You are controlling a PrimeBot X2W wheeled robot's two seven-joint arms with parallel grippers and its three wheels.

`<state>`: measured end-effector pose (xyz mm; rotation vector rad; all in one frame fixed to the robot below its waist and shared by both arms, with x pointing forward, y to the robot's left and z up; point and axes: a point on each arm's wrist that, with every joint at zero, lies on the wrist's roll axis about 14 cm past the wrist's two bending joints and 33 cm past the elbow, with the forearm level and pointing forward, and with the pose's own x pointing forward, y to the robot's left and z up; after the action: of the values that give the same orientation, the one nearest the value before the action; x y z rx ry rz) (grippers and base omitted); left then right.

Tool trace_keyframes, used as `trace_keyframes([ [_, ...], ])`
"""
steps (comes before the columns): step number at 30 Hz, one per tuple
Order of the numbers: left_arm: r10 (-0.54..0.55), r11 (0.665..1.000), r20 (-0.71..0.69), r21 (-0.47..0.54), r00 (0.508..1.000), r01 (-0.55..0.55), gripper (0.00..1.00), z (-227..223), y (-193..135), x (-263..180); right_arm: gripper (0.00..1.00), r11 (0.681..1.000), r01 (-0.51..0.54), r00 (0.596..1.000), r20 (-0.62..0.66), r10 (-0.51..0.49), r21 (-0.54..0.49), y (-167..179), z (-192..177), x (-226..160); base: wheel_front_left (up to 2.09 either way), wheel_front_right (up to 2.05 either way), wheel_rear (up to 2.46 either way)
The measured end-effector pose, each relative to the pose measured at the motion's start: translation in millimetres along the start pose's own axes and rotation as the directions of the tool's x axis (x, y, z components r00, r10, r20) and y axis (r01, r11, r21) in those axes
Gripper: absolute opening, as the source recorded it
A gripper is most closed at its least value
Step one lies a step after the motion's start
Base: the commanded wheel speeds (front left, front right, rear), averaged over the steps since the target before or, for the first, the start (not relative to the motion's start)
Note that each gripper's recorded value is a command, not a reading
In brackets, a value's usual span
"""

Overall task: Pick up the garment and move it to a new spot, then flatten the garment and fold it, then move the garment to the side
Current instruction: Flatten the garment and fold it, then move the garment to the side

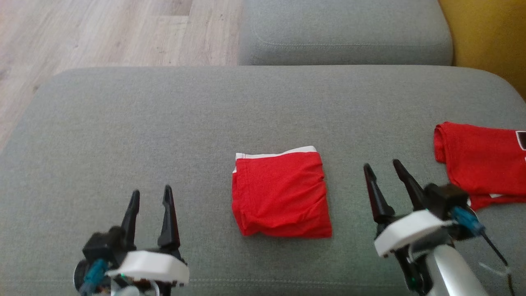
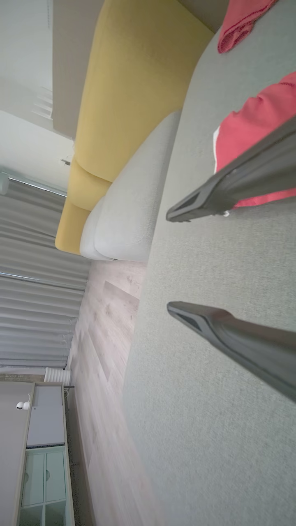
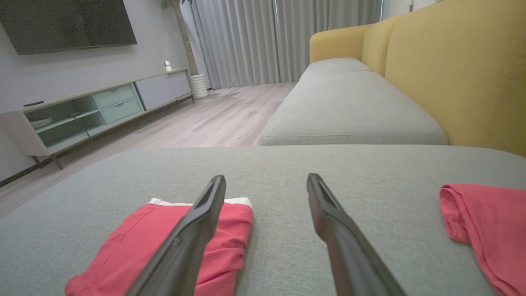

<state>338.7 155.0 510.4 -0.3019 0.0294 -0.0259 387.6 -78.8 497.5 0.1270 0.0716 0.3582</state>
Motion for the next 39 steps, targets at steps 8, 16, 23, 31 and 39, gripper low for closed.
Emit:
trace_keyframes([
  [8, -0.004, 0.999, -0.065, 0.050, 0.998, 0.007, 1.00, -25.0, 2.2, -12.4, 1.00, 0.994, 0.101, 0.995, 0.020, -0.102, 0.042, -23.5, -1.8, -32.4, 0.00, 0.00, 0.00],
  [16, 0.000, 0.999, -0.114, 0.048, 0.994, 0.006, 1.00, -38.8, 6.9, -21.9, 1.00, 0.991, 0.124, 0.992, 0.005, -0.125, 0.050, -26.1, -9.7, -48.4, 0.00, 0.00, 0.00],
  [23, -0.003, 0.999, -0.123, 0.051, 0.992, 0.009, 1.00, -38.6, 7.5, -23.8, 1.00, 0.991, 0.126, 0.992, 0.022, -0.127, 0.043, -26.1, -4.4, -51.0, 0.00, 0.00, 0.00],
  [31, -0.007, 0.999, -0.119, 0.048, 0.993, 0.013, 1.00, -36.3, 6.2, -24.2, 1.00, 0.992, 0.124, 0.992, 0.008, -0.124, 0.034, -25.5, -6.5, -50.7, 0.00, 0.00, 0.00],
  [39, -0.001, 0.999, -0.116, 0.042, 0.993, 0.006, 1.00, -34.6, 6.6, -25.6, 1.00, 0.991, 0.129, 0.991, -0.046, -0.127, 0.031, -26.2, -18.9, -53.5, 0.00, 0.00, 0.00],
])
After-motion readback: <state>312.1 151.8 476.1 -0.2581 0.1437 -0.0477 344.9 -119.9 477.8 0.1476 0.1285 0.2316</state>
